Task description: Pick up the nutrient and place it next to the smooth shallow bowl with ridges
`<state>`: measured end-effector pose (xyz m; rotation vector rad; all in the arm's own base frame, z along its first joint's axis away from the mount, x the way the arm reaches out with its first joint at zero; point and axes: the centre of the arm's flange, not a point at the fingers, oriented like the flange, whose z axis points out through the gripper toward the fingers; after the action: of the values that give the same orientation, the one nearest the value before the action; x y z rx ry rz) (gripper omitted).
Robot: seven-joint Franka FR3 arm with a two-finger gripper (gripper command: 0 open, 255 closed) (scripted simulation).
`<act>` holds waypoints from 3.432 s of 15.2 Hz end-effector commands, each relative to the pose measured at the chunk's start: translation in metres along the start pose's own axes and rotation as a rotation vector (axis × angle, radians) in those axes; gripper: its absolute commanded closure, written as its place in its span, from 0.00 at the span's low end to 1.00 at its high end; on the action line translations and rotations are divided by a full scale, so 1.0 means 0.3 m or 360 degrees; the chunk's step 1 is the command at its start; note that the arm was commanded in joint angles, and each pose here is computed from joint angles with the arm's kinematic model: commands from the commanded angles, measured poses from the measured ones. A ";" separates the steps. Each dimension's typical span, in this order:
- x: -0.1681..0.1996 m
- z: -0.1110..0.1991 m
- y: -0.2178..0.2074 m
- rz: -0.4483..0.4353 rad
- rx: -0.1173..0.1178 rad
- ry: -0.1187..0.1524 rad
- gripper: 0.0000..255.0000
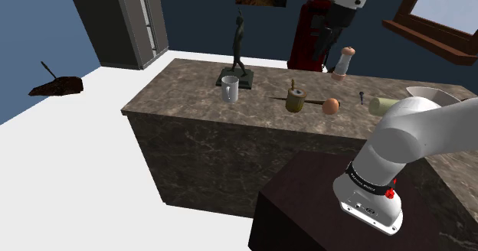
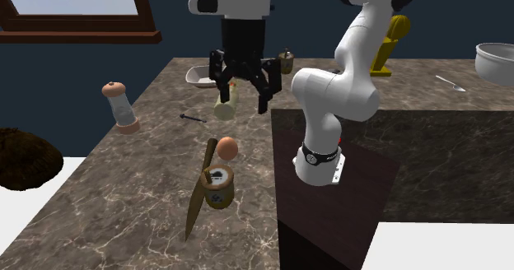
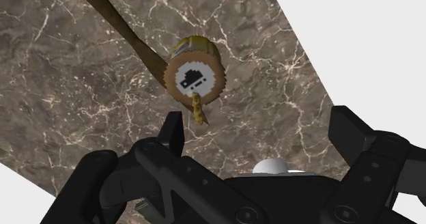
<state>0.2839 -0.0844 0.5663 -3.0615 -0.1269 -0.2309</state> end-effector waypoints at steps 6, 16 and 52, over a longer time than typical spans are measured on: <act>-0.169 0.199 0.196 0.0020 0.0047 0.0070 0.00; -0.393 0.502 0.475 0.0053 0.0113 0.0169 0.00; -0.400 0.561 0.511 0.0059 0.0127 0.0189 1.00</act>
<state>0.2054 -0.2336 0.3650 -2.9590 -0.0708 -0.3947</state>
